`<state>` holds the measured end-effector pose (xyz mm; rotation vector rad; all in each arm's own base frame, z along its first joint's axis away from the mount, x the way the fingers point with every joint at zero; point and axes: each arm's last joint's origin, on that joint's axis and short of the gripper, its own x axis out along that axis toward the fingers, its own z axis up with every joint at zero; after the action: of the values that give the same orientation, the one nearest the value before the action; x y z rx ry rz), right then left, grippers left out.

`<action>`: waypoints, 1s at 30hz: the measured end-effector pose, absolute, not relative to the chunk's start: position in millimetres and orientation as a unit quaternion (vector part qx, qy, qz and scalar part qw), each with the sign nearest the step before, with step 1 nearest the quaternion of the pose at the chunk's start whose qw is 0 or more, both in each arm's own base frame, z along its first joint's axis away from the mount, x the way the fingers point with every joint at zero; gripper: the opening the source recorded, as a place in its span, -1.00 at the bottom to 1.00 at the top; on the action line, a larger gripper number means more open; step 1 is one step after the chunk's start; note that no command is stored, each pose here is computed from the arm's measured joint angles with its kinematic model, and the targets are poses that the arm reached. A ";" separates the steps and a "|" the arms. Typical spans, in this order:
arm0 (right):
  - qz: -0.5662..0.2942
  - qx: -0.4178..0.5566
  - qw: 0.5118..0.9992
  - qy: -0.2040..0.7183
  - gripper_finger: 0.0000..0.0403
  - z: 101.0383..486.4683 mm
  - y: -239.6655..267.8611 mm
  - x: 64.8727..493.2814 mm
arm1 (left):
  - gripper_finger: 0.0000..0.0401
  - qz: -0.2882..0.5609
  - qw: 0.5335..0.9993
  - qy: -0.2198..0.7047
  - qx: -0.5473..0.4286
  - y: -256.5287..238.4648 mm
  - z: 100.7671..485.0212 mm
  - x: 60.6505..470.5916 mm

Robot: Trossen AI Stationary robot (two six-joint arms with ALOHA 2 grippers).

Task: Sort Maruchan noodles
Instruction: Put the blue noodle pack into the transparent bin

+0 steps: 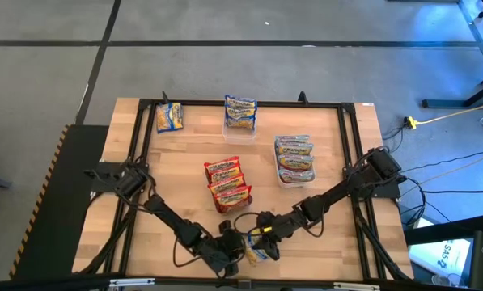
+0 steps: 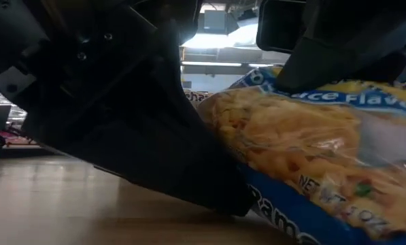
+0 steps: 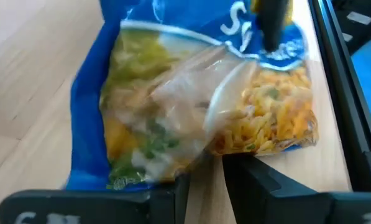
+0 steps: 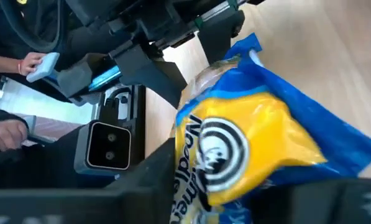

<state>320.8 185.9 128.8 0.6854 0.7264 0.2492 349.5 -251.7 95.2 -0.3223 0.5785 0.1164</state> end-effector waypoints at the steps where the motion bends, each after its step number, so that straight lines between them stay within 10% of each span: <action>1: 0.121 0.324 0.872 0.347 -0.36 128.8 185.9 320.8 | -0.55 0.049 0.942 0.291 -0.158 -252.9 96.8 348.0; 17: 0.192 0.258 0.884 0.338 -0.72 148.0 185.9 316.7 | -0.55 -0.041 0.895 0.420 -0.143 -271.0 161.6 287.2; 30: 0.170 0.161 0.937 0.257 -0.85 235.7 127.2 300.6 | -0.56 -0.009 0.932 0.323 -0.166 -201.8 191.1 229.6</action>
<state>300.6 127.2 235.7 0.3293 0.5252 0.3480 229.6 -201.8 191.1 -0.3405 0.6612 -0.0182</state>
